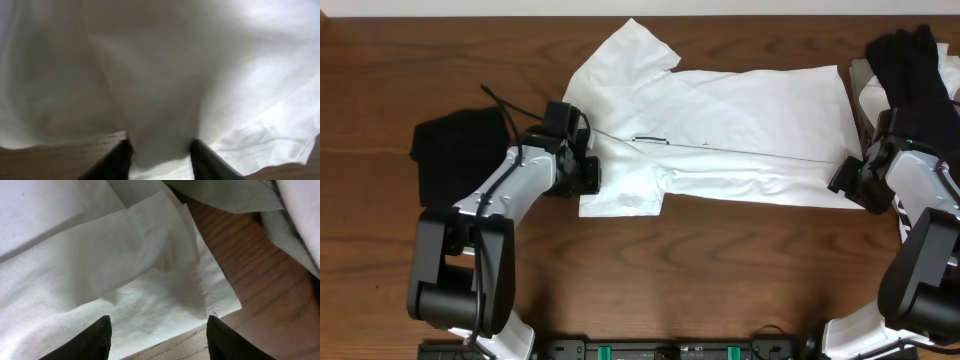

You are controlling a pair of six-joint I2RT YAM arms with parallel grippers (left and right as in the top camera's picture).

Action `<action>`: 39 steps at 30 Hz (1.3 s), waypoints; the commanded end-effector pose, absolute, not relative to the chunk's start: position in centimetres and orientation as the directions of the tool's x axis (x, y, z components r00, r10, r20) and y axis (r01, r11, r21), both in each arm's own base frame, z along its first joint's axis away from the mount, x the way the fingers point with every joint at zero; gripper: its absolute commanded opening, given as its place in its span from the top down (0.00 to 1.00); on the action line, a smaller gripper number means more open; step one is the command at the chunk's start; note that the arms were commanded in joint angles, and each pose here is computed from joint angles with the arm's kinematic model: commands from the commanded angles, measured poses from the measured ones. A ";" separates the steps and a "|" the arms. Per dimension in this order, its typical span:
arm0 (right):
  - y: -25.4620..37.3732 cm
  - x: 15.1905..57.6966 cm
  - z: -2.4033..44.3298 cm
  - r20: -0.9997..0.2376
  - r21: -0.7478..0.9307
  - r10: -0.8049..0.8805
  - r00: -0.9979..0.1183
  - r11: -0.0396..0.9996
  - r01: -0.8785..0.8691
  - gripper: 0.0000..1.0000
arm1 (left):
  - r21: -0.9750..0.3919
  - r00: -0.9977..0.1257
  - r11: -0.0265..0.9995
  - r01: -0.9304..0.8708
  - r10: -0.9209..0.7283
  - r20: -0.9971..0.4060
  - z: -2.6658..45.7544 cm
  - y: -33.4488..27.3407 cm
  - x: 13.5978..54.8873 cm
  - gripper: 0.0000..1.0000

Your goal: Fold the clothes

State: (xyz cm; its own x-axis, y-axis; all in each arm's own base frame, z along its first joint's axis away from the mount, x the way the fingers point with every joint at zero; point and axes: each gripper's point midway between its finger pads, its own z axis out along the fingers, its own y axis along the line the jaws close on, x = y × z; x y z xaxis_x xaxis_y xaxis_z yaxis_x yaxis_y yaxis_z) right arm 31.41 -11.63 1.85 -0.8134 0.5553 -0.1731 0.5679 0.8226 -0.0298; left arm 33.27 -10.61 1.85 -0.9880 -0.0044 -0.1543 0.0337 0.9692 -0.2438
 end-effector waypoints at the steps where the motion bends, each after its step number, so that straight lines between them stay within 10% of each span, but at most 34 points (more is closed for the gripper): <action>1: -11.3 31.4 1.5 -0.162 -0.030 0.544 -0.823 0.831 0.555 0.41 | -0.263 -0.991 0.964 0.039 0.004 -0.134 1.3 -11.0 32.9 0.94; 17: -11.3 31.4 1.5 -0.163 -0.031 0.543 -0.824 0.832 0.554 0.41 | -0.363 -0.851 0.908 0.212 -0.011 -0.525 12.8 -13.6 38.8 0.94; 31: -11.3 31.4 1.5 -0.162 -0.031 0.543 -0.824 0.832 0.554 0.41 | -0.254 -0.815 0.958 0.133 -0.040 -0.578 10.5 -11.7 42.3 0.92; 36: -11.3 31.4 1.5 -0.162 -0.031 0.543 -0.824 0.832 0.554 0.40 | -0.249 -0.837 0.961 0.121 -0.036 -0.546 8.7 -11.6 42.3 0.47; 39: -11.3 31.4 1.5 -0.162 -0.032 0.543 -0.824 0.832 0.554 0.38 | -0.248 -0.844 0.962 0.110 -0.041 -0.535 8.5 -11.3 42.1 0.40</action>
